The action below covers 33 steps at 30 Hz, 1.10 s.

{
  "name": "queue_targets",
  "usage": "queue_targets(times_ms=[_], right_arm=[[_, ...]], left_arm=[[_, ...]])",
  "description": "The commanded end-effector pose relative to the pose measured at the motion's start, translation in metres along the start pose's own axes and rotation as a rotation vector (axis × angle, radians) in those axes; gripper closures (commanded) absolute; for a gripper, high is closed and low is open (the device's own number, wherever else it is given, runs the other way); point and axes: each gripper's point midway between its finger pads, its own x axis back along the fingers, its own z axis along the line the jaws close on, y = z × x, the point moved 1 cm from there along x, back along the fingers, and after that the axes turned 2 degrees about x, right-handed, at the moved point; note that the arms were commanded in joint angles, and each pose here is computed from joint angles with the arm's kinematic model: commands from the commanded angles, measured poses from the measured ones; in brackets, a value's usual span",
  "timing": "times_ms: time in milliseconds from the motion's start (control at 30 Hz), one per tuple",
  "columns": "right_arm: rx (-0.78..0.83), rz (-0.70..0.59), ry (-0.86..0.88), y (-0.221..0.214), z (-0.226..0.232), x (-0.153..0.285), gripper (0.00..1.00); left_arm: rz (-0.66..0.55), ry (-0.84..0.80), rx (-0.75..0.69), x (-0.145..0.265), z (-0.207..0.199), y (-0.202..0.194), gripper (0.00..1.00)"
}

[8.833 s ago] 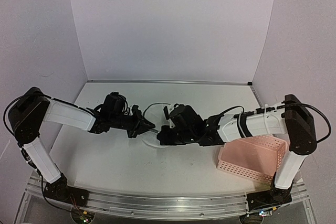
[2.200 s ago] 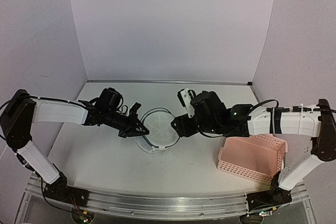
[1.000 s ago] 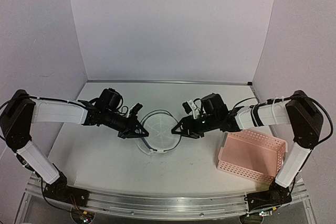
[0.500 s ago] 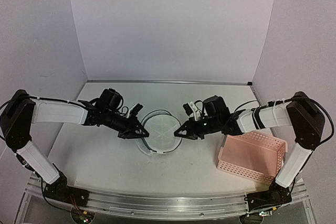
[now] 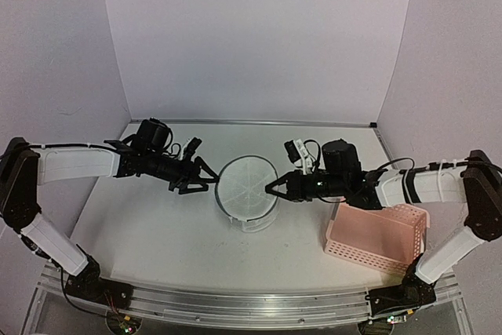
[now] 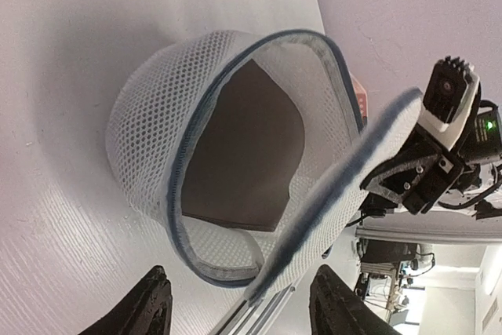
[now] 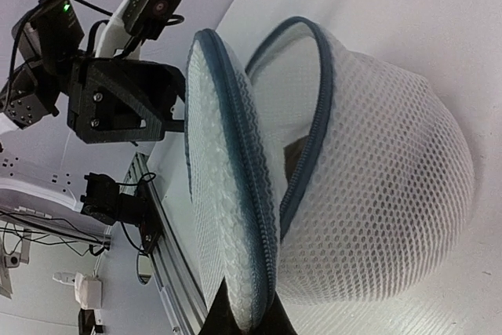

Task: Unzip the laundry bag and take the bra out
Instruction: Open the lid of the laundry bag.

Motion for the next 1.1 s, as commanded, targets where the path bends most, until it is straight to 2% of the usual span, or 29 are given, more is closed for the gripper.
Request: queue_targets(times_ms=[0, 200, 333, 500, 800, 1067], right_arm=[[0.192, -0.131, 0.089, 0.023, 0.045, 0.008, 1.0], [0.375, -0.211, 0.086, 0.019, 0.066, 0.012, 1.0], [0.555, -0.27, 0.033, 0.009, 0.077, 0.013, 1.0], [0.693, -0.358, -0.051, 0.004, 0.078, 0.017, 1.0], [1.001, -0.523, -0.192, 0.0, 0.088, 0.032, 1.0], [1.25, -0.63, -0.375, -0.002, 0.104, 0.03, 1.0]], left_arm=[[-0.084, -0.042, -0.063, 0.02, -0.03, 0.025, 0.38], [-0.09, -0.016, -0.059, 0.025, -0.025, 0.031, 0.38], [-0.123, 0.011, -0.061, 0.038, -0.021, 0.037, 0.37], [-0.149, 0.019, -0.083, 0.053, -0.027, 0.041, 0.37], [-0.141, -0.037, -0.078, 0.071, -0.05, 0.028, 0.34], [-0.125, -0.054, -0.058, 0.077, -0.05, 0.013, 0.33]])
